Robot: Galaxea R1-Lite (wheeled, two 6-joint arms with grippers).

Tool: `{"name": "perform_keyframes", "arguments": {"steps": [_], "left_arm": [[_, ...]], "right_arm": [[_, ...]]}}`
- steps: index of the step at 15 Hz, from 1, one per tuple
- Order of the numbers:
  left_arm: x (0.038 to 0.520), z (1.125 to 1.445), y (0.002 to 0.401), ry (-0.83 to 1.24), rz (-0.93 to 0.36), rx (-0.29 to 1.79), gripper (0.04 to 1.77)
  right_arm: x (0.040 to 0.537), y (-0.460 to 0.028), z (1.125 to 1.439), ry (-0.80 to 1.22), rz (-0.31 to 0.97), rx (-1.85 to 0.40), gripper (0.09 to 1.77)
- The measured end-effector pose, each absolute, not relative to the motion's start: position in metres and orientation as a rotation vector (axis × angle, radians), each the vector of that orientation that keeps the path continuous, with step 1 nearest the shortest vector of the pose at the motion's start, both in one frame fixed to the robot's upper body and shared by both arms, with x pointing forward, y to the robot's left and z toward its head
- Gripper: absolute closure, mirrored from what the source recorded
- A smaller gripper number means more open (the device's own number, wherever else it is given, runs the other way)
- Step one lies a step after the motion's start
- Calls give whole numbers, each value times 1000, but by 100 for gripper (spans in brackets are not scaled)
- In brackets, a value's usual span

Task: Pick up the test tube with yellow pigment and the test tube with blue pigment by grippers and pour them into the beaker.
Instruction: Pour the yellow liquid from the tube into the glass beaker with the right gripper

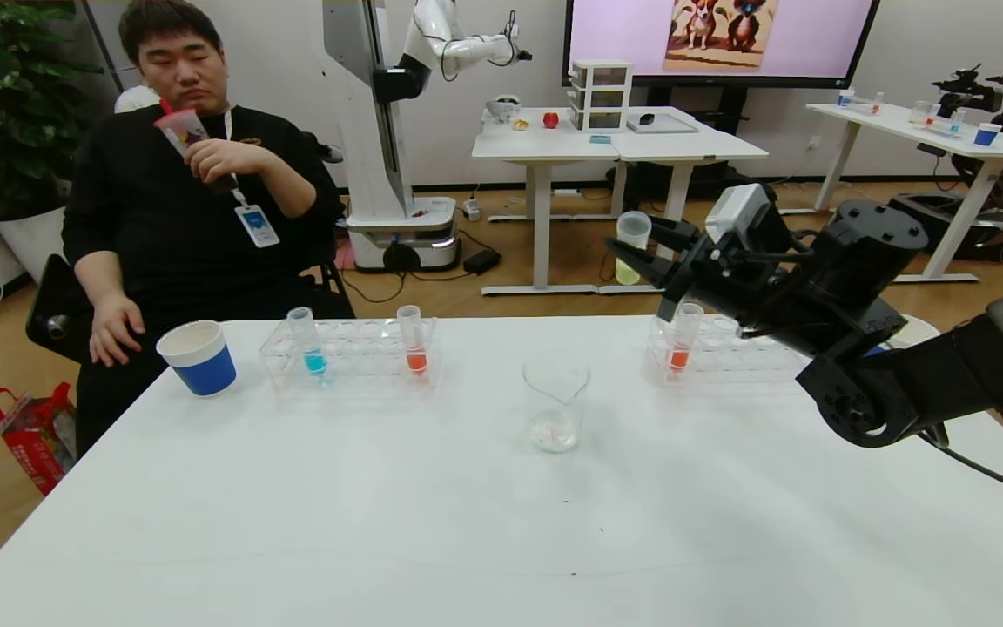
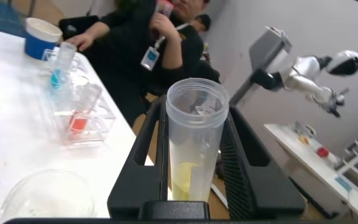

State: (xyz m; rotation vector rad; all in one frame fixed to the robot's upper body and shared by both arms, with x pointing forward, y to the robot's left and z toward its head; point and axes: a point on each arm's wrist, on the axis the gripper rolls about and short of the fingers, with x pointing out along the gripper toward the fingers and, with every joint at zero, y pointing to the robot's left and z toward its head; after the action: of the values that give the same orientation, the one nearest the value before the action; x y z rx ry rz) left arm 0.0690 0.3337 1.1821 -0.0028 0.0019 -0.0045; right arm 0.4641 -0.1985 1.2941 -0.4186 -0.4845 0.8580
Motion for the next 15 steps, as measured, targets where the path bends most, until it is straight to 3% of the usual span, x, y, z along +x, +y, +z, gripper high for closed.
{"name": "perform_keyframes", "arguments": {"steps": [5,15], "left_arm": [[69,1182,334,1,-5,-3,6],[69,1182,334,2,-5,-2,6]], "right_arm": [[458,-192,1280,-585,978,-615,135],[461,-186,1258,-720,951,-899,135]]}}
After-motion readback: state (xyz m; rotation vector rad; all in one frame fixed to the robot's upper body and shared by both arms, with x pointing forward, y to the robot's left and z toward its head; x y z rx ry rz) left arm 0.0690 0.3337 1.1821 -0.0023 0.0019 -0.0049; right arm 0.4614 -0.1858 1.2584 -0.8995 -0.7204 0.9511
